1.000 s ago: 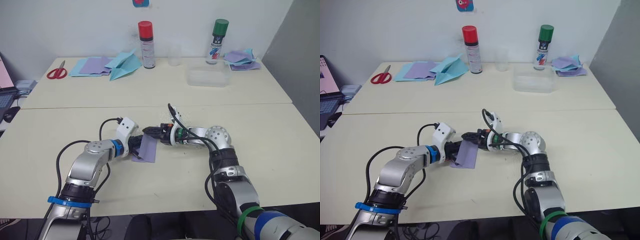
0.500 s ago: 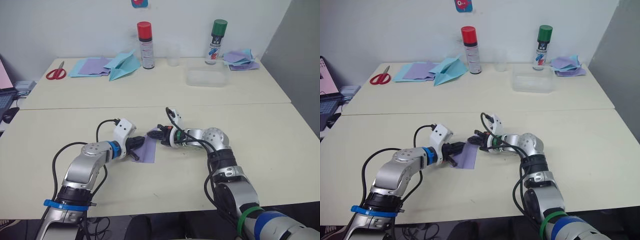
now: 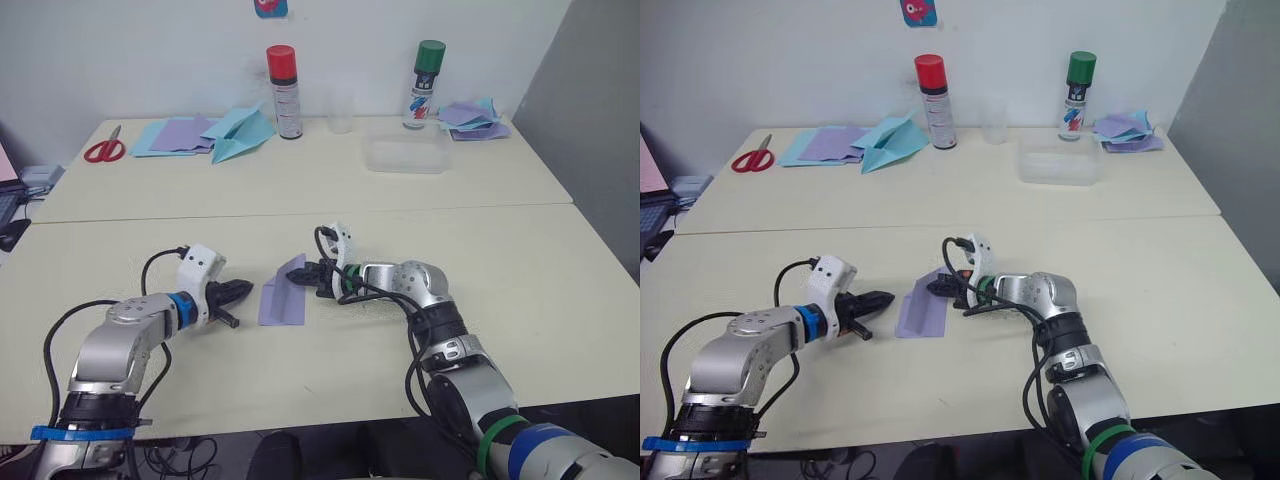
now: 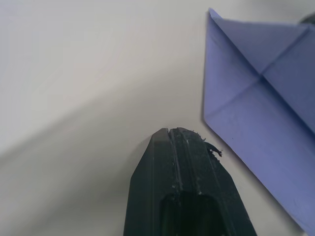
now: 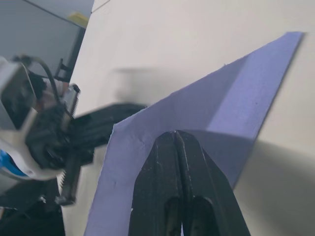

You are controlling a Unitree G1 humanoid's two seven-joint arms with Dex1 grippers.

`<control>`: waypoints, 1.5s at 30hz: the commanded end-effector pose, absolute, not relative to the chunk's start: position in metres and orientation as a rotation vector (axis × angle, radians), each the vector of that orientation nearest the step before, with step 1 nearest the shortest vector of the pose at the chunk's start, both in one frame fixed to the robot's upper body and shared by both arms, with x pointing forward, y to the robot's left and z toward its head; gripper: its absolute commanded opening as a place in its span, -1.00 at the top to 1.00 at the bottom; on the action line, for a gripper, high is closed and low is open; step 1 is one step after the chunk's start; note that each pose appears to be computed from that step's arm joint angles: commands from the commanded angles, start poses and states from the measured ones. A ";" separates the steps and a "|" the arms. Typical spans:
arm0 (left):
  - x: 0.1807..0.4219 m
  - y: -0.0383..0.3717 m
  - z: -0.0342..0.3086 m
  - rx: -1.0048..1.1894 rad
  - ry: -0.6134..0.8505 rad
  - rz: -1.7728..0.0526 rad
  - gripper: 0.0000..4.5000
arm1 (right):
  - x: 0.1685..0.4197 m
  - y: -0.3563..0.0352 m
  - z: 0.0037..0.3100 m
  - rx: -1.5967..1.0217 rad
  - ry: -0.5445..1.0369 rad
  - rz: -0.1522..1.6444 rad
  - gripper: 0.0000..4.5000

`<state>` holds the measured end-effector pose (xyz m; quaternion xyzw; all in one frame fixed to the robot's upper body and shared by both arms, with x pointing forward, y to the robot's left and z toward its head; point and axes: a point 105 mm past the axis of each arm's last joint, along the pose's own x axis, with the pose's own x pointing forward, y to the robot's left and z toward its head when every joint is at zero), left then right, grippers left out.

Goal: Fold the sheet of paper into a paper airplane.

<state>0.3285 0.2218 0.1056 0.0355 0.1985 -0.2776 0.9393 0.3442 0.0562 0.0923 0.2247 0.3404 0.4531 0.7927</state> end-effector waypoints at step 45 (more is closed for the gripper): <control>0.333 0.175 0.045 0.308 0.477 -0.755 1.00 | 0.395 0.047 0.090 -0.067 0.289 0.975 0.99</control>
